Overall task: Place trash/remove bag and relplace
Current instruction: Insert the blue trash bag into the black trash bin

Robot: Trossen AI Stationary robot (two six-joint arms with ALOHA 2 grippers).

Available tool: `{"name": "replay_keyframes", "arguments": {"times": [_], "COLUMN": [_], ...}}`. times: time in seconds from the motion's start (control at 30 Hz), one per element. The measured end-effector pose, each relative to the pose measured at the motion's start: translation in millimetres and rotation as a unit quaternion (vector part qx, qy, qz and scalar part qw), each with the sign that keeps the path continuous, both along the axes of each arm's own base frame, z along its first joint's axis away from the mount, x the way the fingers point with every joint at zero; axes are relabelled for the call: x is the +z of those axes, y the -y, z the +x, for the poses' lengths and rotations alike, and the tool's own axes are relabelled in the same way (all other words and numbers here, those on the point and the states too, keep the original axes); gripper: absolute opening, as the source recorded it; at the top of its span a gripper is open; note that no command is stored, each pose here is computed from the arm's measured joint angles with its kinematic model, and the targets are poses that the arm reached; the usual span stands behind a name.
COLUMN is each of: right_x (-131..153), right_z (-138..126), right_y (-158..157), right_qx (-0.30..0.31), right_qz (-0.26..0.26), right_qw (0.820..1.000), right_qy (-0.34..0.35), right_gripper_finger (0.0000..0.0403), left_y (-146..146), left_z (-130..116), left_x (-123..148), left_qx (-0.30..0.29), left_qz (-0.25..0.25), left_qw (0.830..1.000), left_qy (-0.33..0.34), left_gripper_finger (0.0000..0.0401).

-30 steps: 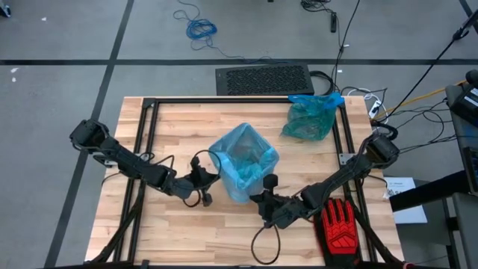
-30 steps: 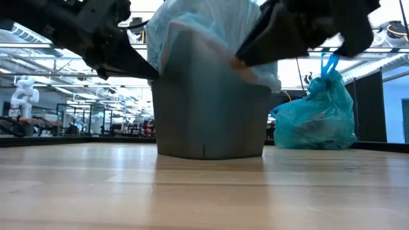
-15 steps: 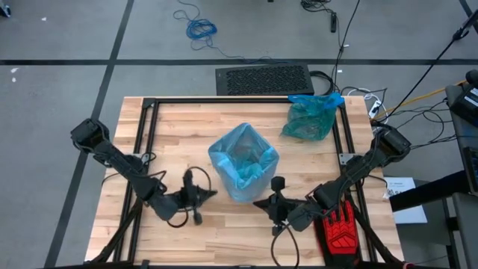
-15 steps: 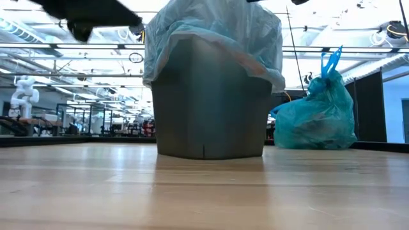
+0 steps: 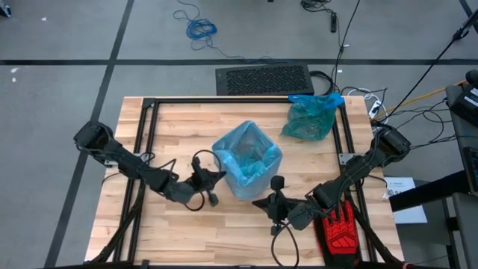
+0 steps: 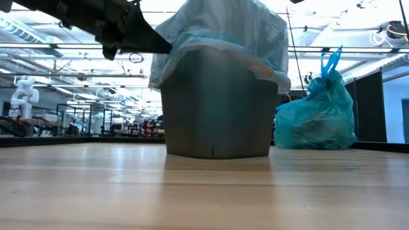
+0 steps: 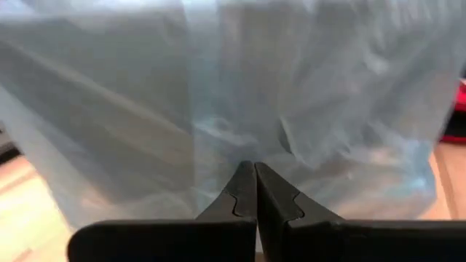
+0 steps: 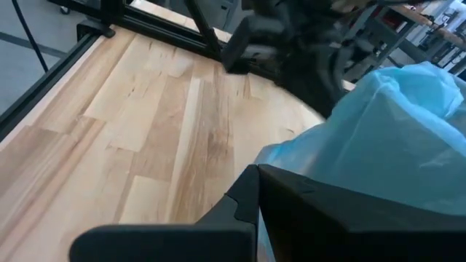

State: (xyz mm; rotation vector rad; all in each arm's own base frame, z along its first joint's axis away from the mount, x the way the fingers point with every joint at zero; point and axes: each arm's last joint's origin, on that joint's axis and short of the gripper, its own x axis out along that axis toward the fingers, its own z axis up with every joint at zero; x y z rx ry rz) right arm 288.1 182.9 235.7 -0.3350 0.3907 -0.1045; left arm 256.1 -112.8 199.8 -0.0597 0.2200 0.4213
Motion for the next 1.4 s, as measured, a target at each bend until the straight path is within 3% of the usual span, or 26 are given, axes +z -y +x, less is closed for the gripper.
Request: {"name": "replay_keyframes", "arguments": {"times": [0.27,0.47,0.53,0.67,0.8,0.93,1.1,1.4], "right_x": [5.5,64.6,89.3,132.5,148.5,140.5,101.1,54.6], "right_z": [0.7,14.1,22.6,43.8,62.1,78.0,97.6,123.2], "right_y": [-1.3,2.9,17.5,66.5,116.8,153.8,171.2,192.1], "right_qx": [0.006,-0.001,-0.015,-0.055,-0.092,-0.102,-0.122,-0.141], "right_qz": [0.012,0.027,0.030,0.089,0.097,0.132,0.147,0.159], "right_qw": [1.000,0.999,0.999,0.991,0.980,0.962,0.931,0.905], "right_qy": [0.011,0.018,-0.015,-0.078,-0.145,-0.218,-0.311,-0.369], "right_gripper_finger": [0.0000,0.0000,0.0000,0.0000,0.0000,0.0000,0.0000,0.0000], "left_y": [5.1,4.5,3.8,1.6,-0.3,-0.4,-0.5,-0.3], "left_z": [2.5,2.8,2.9,3.9,4.4,4.5,4.4,4.4], "left_x": [-13.4,-13.4,-13.6,-13.8,-14.4,-14.4,-14.6,-14.6], "left_qx": [-0.005,-0.004,-0.003,0.002,0.004,0.004,0.004,0.001], "left_qz": [-0.005,-0.005,-0.005,-0.004,-0.002,-0.002,-0.002,-0.003], "left_qw": [1.000,1.000,1.000,1.000,1.000,1.000,1.000,1.000], "left_qy": [-0.017,-0.017,-0.019,-0.020,-0.023,-0.024,-0.025,-0.026], "left_gripper_finger": [0.0000,0.0000,0.0000,0.0000,0.0000,0.0000,0.0000,0.0000]}}
